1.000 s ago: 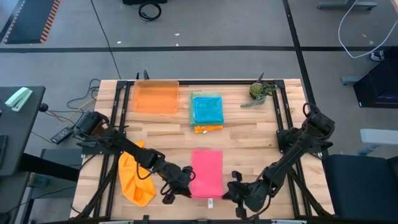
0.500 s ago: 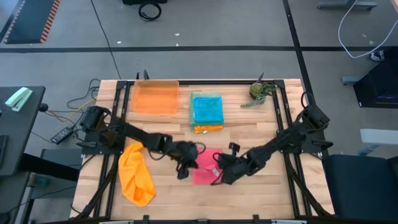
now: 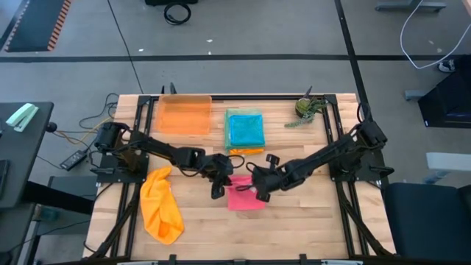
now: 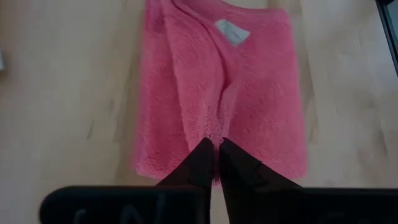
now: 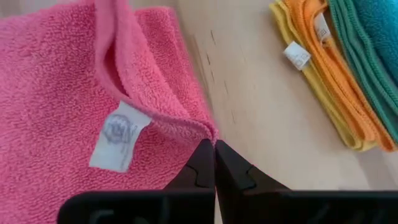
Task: Fold microfiber towels
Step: Fold the pink towel
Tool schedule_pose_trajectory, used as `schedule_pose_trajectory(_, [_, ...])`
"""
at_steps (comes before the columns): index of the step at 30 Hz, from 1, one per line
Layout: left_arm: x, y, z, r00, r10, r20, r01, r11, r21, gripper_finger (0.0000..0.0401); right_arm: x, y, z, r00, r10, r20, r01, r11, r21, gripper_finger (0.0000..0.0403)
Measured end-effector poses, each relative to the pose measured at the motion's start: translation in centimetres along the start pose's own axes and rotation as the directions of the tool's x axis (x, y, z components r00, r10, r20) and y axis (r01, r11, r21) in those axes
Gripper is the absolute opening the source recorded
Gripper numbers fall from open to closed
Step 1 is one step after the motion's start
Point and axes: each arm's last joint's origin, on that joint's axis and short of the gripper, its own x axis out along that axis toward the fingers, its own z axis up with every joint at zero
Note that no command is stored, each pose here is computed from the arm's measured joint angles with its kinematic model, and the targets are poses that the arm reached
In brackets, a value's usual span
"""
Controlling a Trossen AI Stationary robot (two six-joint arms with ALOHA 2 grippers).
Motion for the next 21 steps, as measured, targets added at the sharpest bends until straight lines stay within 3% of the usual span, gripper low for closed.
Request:
schedule_pose_trajectory(13, [-0.4,1.8,0.3,0.999,0.051,-0.006,-0.051,0.996,-0.067,0.0117,0.5,-0.8,0.4,0.999,0.038,-0.034,-0.037,0.999,0.025,0.0018])
schedule_pose_trajectory(21, [-2.9,2.0,1.4,0.997,0.061,0.037,-0.059,0.997,-0.043,0.0141,0.5,-0.9,0.4,0.999,0.036,-0.037,-0.035,0.999,0.027,0.0017])
